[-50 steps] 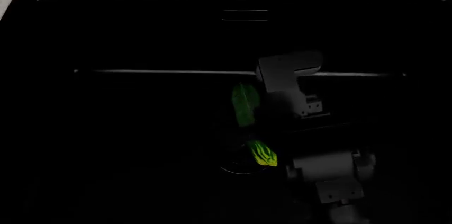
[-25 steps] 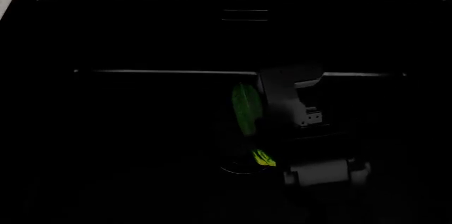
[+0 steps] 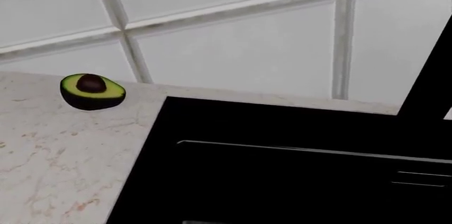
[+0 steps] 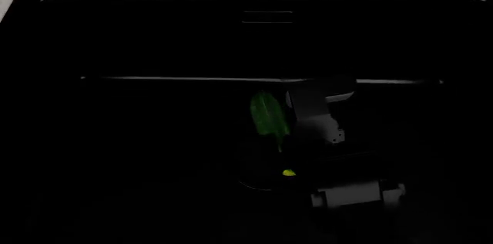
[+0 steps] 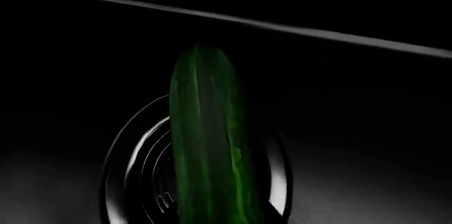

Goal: Pick the zucchini from the sink and place it on the plate located on the counter

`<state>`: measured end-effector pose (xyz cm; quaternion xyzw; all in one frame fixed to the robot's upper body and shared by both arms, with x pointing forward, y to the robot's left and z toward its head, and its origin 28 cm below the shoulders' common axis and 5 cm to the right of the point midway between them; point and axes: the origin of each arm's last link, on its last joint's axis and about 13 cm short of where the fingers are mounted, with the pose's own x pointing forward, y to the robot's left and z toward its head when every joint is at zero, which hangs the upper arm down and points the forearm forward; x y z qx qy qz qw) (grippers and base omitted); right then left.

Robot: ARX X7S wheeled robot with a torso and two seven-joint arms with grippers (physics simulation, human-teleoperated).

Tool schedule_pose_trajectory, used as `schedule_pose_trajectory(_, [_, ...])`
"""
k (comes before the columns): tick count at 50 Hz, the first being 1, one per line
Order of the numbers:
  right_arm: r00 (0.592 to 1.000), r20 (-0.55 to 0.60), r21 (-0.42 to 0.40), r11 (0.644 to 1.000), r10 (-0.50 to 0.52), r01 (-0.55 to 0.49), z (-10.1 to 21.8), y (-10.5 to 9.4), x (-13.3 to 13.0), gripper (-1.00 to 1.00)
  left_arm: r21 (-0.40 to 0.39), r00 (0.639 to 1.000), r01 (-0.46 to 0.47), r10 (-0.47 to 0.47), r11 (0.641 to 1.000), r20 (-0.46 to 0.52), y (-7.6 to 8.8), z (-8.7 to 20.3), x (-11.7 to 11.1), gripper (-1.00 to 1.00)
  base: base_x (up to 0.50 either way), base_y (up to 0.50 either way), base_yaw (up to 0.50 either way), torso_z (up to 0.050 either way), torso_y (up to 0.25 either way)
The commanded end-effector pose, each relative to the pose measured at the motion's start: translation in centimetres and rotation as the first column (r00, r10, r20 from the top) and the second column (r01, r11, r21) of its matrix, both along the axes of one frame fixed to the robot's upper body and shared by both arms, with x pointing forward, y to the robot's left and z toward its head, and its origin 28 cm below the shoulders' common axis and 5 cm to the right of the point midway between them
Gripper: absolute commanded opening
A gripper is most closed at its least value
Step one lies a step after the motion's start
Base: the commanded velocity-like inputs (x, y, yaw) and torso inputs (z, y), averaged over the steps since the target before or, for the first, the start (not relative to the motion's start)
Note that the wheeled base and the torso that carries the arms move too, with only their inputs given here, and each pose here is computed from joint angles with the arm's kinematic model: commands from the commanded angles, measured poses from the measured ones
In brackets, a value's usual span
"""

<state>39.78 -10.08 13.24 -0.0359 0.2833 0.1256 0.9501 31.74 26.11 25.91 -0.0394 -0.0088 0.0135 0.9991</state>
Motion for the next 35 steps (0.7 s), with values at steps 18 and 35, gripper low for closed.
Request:
schedule_pose_trajectory(18, [1.000, 0.014, 0.008, 1.000, 0.025, -0.025, 1.4, 0.0, -0.7, -1.00, 0.002, 1.000, -0.001, 0.001, 1.000, -0.002, 0.0, -0.1, -0.1, 1.00, 0.00, 0.00, 0.00, 0.000, 0.000])
schedule_pose_trajectory(35, [0.995, 0.104, -0.012, 1.000, -0.007, 0.008, 6.3, -2.3, -5.0, -1.00, -0.013, 1.000, 0.004, -0.004, 1.000, 0.010, -0.1, 0.0, 0.0, 1.00, 0.00, 0.00, 0.00, 0.000, 0.000])
